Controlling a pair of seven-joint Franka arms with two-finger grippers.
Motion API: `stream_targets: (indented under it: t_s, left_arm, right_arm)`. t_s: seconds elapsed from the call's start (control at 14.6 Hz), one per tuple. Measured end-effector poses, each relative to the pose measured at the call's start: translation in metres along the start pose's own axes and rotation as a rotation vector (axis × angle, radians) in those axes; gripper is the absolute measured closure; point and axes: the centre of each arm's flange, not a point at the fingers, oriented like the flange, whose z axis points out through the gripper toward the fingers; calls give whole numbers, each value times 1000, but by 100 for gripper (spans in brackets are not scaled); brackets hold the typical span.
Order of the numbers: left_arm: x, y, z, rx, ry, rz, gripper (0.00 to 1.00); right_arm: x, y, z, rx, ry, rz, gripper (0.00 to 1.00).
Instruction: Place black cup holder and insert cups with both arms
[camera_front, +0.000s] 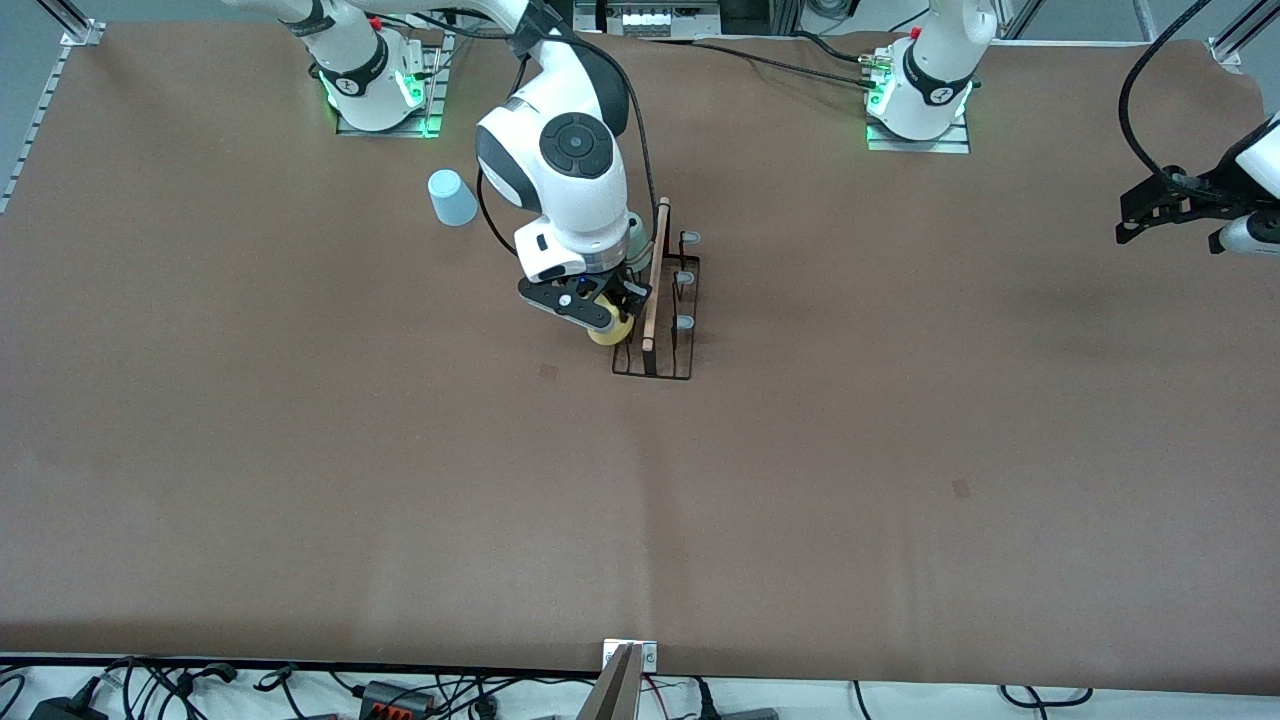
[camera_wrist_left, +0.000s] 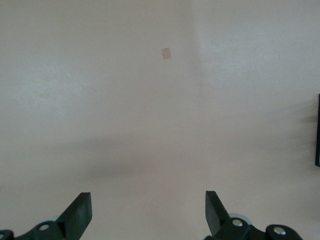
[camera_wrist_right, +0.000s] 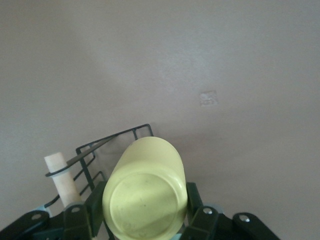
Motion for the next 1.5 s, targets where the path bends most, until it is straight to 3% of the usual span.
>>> stream_targets:
  t_s: [0.21, 0.48, 0.62, 0.75, 0.96, 1.16, 1.5]
  left_arm:
    - [0, 0, 0, -1, 0, 0, 0]
    - [0, 0, 0, -1, 0, -1, 0]
    - [0, -1, 0, -1, 0, -1, 0]
    - [0, -1, 0, -1, 0, -2, 0]
    - [0, -1, 0, -1, 0, -2, 0]
    - [0, -2, 0, -1, 0, -3, 0]
    - [0, -2, 0, -1, 0, -4, 0]
  right_arm:
    - [4, -4, -5, 33, 12, 5, 33]
    - [14, -4, -5, 63, 26, 15, 0]
    - [33, 0, -21, 79, 40, 31, 0]
    - [61, 19, -54, 55, 47, 24, 0]
    - [125, 89, -132, -1, 22, -17, 0]
    - [200, 205, -203, -48, -15, -99, 0]
    - [294, 384, -240, -69, -19, -170, 0]
